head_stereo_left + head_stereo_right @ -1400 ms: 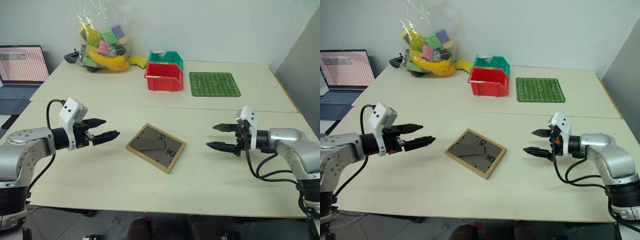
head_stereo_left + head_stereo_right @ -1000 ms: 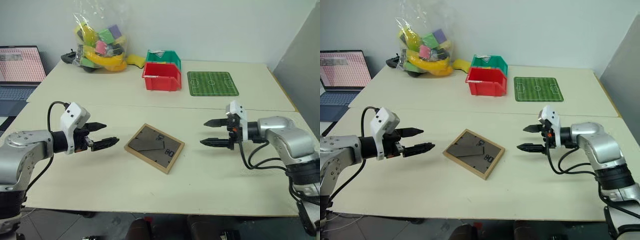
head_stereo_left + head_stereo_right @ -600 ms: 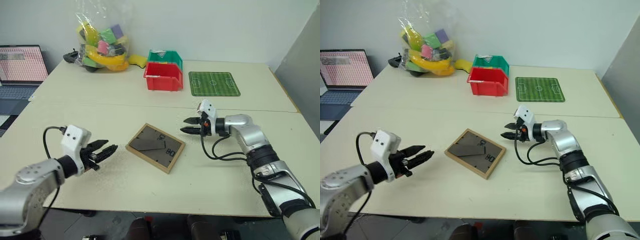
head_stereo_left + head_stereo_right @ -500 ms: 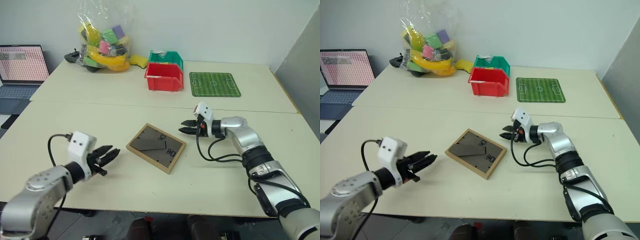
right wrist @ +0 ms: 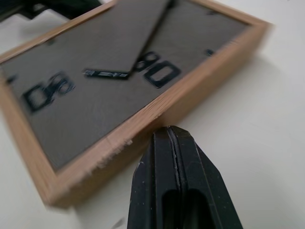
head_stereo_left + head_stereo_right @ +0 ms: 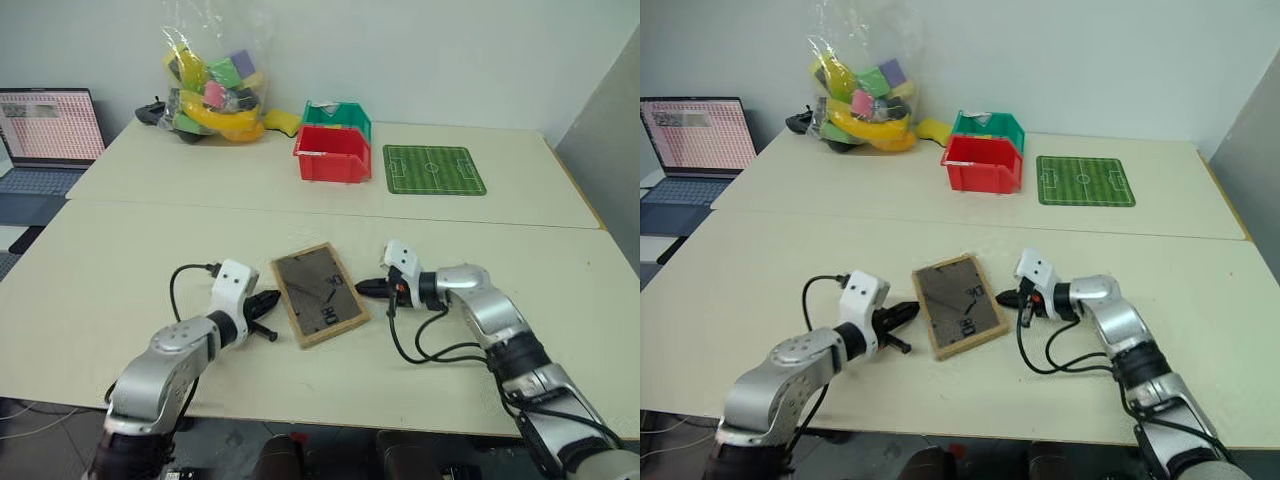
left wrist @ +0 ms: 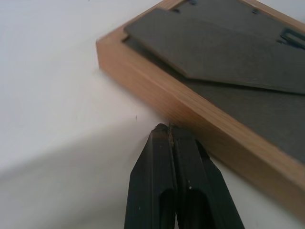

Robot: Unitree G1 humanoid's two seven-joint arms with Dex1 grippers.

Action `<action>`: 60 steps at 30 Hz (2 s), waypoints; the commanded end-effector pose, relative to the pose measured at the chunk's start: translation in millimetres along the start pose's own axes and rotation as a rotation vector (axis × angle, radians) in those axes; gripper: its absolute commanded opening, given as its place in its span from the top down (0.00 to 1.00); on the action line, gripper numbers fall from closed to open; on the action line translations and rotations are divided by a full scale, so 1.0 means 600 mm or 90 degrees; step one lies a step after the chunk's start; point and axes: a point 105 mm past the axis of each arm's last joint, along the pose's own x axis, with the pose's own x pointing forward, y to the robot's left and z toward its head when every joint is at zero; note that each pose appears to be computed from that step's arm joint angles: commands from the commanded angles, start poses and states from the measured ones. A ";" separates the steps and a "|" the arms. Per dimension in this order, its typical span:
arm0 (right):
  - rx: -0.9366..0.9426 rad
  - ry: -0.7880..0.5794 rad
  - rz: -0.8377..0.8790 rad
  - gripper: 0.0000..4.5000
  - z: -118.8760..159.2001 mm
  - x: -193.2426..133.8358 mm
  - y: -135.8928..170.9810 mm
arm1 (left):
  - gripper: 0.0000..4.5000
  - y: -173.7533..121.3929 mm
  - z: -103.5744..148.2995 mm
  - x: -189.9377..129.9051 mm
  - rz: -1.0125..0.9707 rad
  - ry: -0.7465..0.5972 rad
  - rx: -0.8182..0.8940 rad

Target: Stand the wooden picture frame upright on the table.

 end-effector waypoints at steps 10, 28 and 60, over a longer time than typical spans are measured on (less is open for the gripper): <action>-0.038 0.013 -0.191 1.00 0.015 -0.063 -0.055 | 0.91 -0.006 0.064 -0.023 -0.167 -0.050 -0.010; -0.009 0.010 -0.157 1.00 0.003 -0.046 -0.024 | 0.09 -0.015 0.022 -0.073 -0.412 0.193 -0.484; 0.006 -0.041 -0.236 1.00 0.032 -0.046 -0.045 | 0.70 -0.062 0.041 -0.029 -0.464 0.085 -0.462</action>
